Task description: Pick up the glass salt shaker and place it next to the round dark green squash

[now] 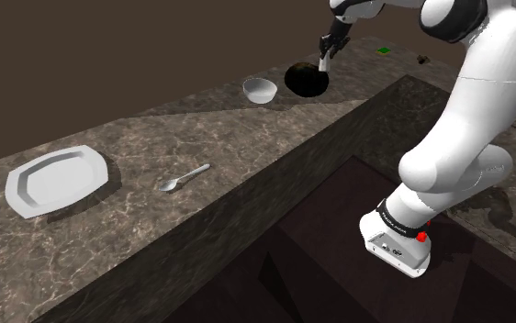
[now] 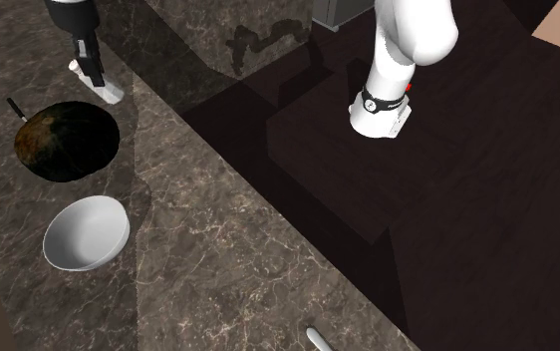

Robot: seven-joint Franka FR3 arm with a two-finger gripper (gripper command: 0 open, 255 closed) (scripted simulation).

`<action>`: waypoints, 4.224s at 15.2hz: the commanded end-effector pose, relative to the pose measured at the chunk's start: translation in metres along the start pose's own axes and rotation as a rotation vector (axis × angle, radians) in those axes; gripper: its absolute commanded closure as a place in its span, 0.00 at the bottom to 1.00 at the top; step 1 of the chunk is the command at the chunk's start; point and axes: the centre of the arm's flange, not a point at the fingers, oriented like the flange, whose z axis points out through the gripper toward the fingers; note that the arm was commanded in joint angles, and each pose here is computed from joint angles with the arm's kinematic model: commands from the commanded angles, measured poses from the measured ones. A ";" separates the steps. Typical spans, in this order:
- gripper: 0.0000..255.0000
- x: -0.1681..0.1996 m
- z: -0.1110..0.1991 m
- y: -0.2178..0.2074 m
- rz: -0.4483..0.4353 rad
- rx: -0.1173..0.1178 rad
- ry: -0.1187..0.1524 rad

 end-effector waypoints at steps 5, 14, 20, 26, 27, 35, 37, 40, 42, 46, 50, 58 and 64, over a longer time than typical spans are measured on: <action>1.00 0.019 0.012 0.073 -0.001 0.000 0.000; 1.00 0.009 0.058 0.072 -0.001 0.000 0.000; 1.00 0.002 0.089 0.071 -0.001 0.000 0.000; 1.00 -0.004 0.120 0.070 -0.001 0.000 0.000; 1.00 -0.005 0.125 0.070 -0.001 0.000 0.000; 1.00 -0.014 0.166 0.069 -0.001 0.000 0.000; 1.00 -0.017 0.177 0.069 -0.001 0.000 0.000; 1.00 -0.020 0.192 0.068 -0.001 0.000 0.000; 1.00 -0.022 0.203 0.068 -0.001 0.000 0.000; 1.00 -0.023 0.207 0.068 -0.001 0.000 0.000; 1.00 -0.023 0.207 0.068 -0.001 0.000 0.000; 0.00 -0.023 0.194 0.068 -0.001 0.000 0.000; 0.00 -0.023 0.157 0.068 -0.001 0.000 0.000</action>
